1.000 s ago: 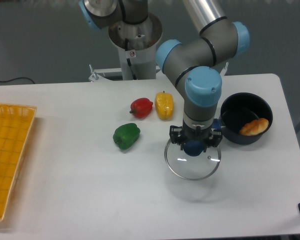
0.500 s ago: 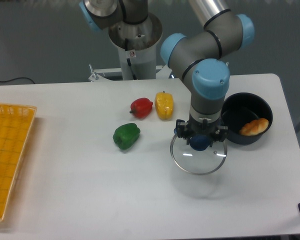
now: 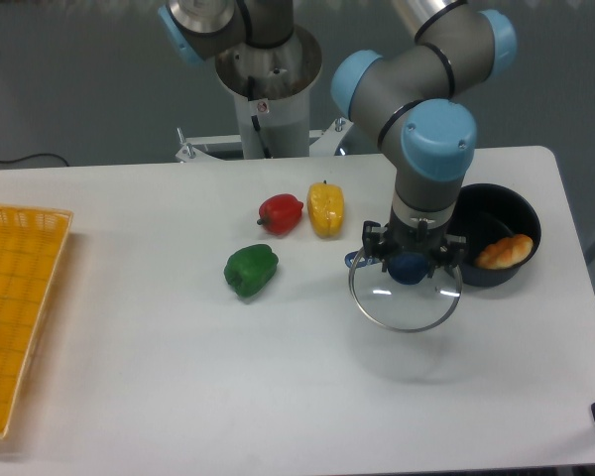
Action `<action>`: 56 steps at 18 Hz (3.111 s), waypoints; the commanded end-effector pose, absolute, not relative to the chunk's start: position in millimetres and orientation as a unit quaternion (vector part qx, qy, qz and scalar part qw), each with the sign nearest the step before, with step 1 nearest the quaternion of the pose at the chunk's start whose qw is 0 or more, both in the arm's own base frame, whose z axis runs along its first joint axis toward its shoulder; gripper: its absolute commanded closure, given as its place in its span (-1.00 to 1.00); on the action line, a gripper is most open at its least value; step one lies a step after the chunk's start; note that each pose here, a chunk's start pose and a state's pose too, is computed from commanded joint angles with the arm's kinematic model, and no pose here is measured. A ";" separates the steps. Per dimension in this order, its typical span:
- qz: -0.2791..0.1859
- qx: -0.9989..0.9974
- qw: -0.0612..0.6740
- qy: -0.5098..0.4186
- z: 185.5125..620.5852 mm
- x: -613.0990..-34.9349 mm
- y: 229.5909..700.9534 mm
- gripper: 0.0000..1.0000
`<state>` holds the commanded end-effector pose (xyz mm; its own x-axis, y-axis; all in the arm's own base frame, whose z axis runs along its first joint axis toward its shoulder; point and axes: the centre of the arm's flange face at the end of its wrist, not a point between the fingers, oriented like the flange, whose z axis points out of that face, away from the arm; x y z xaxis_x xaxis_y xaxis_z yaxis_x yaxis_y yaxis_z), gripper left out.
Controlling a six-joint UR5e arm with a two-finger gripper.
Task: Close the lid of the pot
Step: 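Lift the glass lid and carry it over the blue saucepan, then lower the glass lid onto the saucepan rim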
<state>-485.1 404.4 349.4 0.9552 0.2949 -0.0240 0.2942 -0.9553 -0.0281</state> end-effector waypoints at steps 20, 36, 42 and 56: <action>0.010 -0.993 0.011 -0.117 349.3 -542.7 321.0 -0.09; 0.003 -0.995 0.007 -0.097 340.1 -559.4 286.4 -0.09; 0.001 -0.996 0.007 -0.094 336.7 -566.0 274.6 -0.09; -0.003 -0.997 0.005 -0.075 323.4 -577.1 257.8 -0.09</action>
